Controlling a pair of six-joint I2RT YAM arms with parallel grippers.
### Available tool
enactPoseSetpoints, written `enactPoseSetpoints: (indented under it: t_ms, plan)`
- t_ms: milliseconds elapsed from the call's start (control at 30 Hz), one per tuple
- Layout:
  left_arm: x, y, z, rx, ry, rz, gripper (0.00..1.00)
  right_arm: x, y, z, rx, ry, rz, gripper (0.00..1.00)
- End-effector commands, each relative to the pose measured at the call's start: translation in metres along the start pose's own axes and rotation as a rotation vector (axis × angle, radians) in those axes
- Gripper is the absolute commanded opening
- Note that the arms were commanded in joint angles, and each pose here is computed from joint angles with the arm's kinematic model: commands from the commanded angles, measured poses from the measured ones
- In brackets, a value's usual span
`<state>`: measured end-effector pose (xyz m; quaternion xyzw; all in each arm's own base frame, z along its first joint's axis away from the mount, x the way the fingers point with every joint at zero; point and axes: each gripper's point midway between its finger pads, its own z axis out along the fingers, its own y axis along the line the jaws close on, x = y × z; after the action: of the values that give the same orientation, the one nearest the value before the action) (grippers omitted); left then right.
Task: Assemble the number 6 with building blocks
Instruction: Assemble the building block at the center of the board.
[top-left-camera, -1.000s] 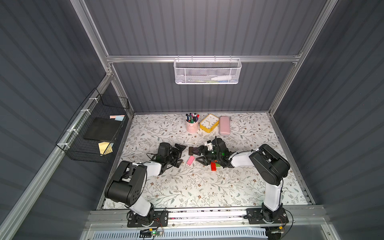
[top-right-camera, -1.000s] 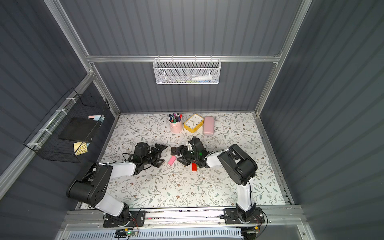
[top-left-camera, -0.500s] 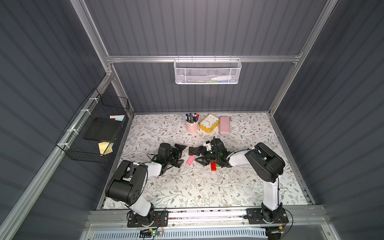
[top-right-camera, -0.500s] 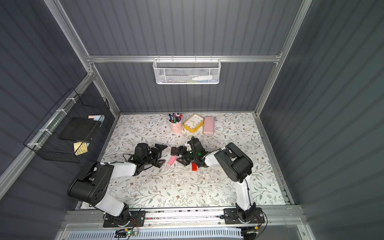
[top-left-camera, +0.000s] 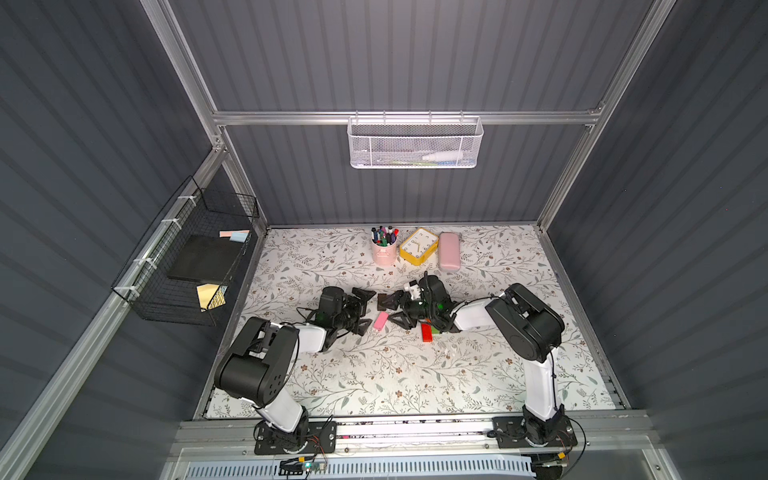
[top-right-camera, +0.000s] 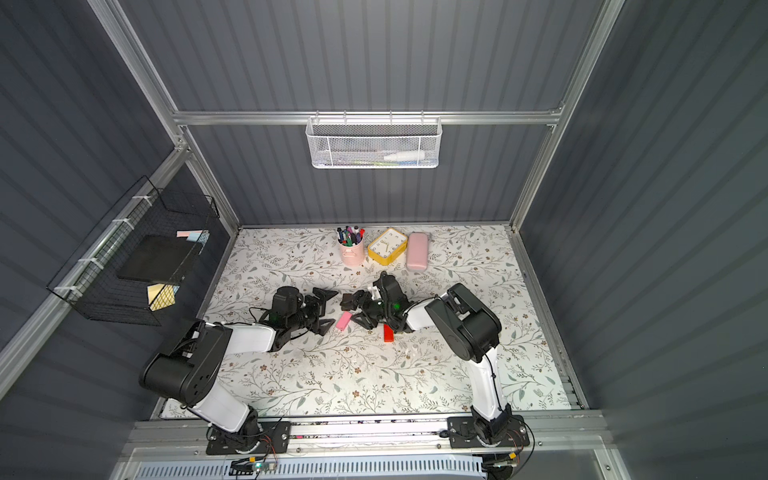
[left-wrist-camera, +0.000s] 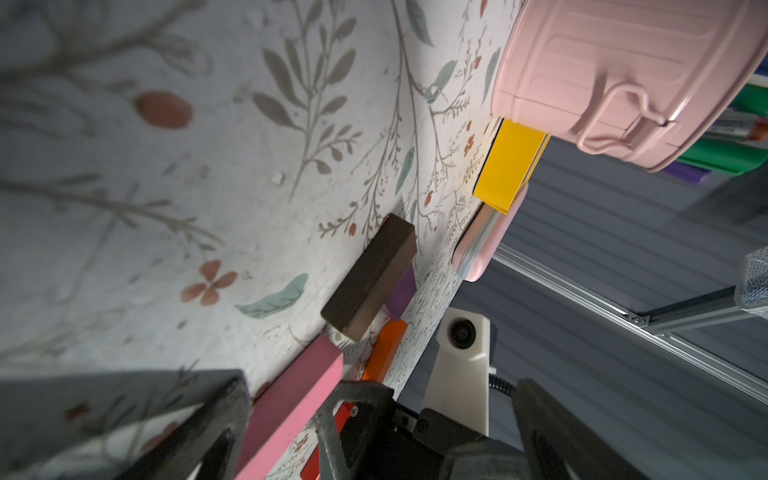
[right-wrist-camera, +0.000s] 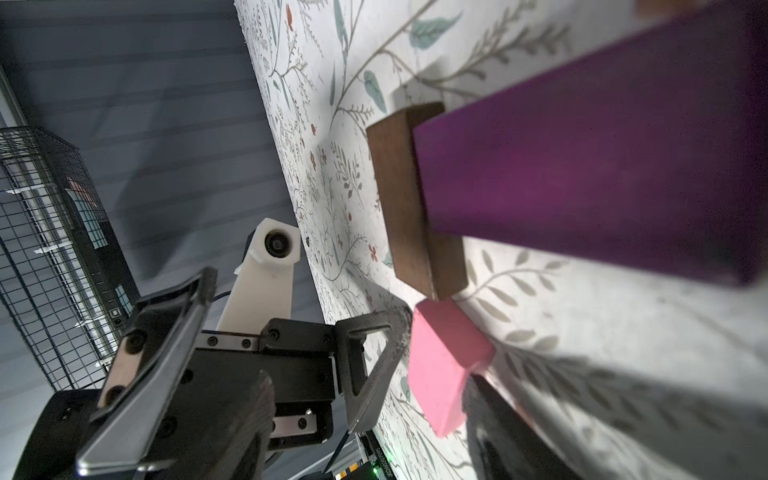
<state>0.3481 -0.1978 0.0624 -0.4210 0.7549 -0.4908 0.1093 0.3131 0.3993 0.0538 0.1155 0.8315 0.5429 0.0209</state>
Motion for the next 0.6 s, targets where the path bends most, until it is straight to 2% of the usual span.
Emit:
enactPoseSetpoints:
  t_ms: [0, 567]
  plan:
    - [0.0029, 0.0116, 0.0037, -0.043, 0.014, -0.031, 0.99, 0.0011, 0.0044, 0.0046, -0.016, 0.016, -0.005, 0.73]
    - [0.0034, 0.0128, 0.0064, -0.050, 0.013, -0.026, 0.99, -0.0031, 0.0048, 0.0104, -0.019, 0.015, -0.021, 0.73]
